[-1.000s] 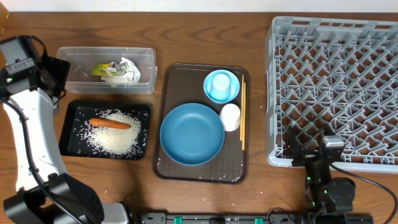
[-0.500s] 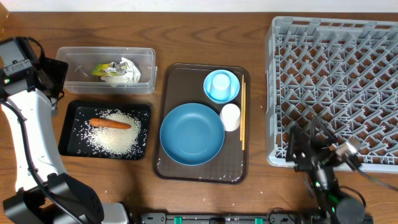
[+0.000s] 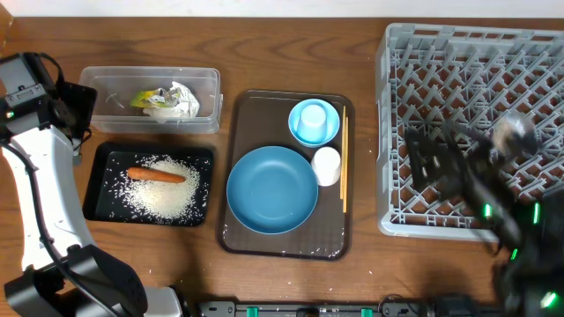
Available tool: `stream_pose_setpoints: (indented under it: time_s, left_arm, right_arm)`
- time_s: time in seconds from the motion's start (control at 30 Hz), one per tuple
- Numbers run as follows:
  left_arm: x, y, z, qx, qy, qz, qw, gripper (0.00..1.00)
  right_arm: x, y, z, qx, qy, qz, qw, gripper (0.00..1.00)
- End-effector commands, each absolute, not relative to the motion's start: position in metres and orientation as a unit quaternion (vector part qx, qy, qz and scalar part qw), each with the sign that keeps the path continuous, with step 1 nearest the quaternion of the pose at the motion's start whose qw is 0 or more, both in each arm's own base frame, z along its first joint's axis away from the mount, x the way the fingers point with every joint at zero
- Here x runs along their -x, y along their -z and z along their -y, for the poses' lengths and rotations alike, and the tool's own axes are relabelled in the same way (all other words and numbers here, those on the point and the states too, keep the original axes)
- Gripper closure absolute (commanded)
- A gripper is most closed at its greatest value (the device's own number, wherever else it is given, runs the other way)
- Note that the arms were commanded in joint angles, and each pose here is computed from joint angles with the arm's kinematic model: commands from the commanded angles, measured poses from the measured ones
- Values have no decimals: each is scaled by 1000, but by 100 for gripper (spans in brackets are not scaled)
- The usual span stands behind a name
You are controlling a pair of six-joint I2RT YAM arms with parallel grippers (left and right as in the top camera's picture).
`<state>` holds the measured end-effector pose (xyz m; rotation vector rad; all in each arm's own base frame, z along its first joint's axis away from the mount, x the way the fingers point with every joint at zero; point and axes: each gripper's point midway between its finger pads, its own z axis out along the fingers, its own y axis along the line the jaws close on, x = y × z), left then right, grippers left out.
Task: Sort waste into correct bins and load items into the dishwasher rack
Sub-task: 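Reach the right gripper to the pink cup and grasp it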
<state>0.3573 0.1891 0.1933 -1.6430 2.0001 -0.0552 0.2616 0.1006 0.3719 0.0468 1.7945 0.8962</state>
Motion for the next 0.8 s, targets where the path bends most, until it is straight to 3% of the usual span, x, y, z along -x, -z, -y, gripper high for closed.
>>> stream_pose_setpoints:
  time_s: [0.0, 0.27, 0.77]
  left_arm:
    - [-357, -199, -193, 608, 16, -742, 280, 2]
    - [-357, -199, -193, 608, 16, -742, 280, 2]
    - [-357, -199, -193, 608, 16, -742, 280, 2]
  right_arm:
    - [-286, -379, -117, 72, -320, -807, 492, 1]
    - [-329, -324, -137, 84, -154, -929, 326, 1]
    - [-334, -175, -224, 147, -114, -976, 110, 1]
